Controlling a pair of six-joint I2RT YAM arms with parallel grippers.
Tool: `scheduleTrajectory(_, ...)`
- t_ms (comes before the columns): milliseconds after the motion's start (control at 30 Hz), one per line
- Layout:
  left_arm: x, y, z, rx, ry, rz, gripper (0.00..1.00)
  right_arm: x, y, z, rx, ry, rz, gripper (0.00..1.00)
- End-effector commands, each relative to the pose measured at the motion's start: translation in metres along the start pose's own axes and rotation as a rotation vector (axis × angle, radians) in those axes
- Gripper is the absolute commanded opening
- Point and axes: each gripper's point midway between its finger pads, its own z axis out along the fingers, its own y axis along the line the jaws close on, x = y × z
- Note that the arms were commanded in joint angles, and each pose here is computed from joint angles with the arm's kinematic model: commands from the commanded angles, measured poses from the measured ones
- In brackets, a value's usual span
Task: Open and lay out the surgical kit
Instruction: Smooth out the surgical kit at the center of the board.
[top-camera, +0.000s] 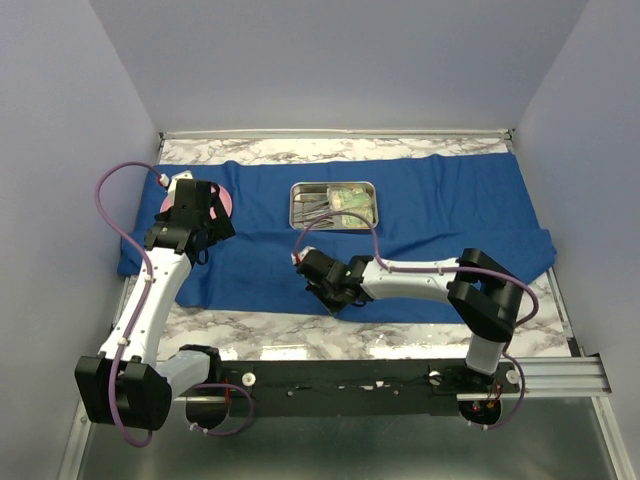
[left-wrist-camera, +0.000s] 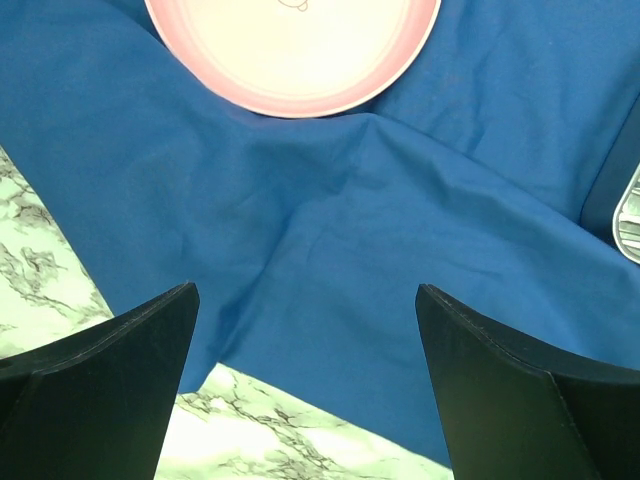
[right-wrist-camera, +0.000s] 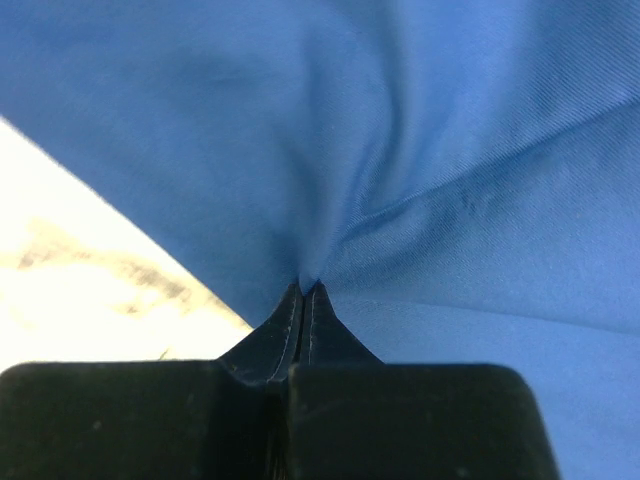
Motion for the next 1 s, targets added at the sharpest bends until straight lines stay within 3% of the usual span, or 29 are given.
scheduleTrajectory(0, -0.005, 0.005, -0.007, -0.017, -0.022, 0.006, 0.99, 0.075, 0.052, -0.024, -0.188, 0.208, -0.086, 0.01)
scheduleTrajectory(267, -0.002, 0.01, -0.006, -0.041, -0.015, 0.003, 0.99, 0.138, 0.083, -0.064, -0.317, 0.343, -0.202, 0.01)
scheduleTrajectory(567, 0.008, 0.015, -0.005, -0.067, 0.011, -0.02, 0.99, 0.156, 0.101, -0.095, -0.442, 0.367, -0.228, 0.07)
scheduleTrajectory(600, 0.009, 0.015, -0.004, -0.067, 0.013, -0.023, 0.99, 0.156, 0.1, -0.097, -0.444, 0.364, -0.231, 0.14)
scheduleTrajectory(667, 0.013, 0.015, -0.002, -0.068, 0.025, -0.025, 0.99, 0.153, 0.1, -0.103, -0.453, 0.345, -0.239, 0.16)
scheduleTrajectory(900, 0.03, 0.009, 0.011, -0.055, 0.099, -0.008, 0.99, 0.101, 0.082, -0.117, -0.33, 0.169, -0.215, 0.6)
scheduleTrajectory(967, 0.032, 0.006, 0.016, -0.049, 0.11, -0.004, 0.99, 0.083, 0.063, -0.115, -0.288, 0.143, -0.137, 0.63)
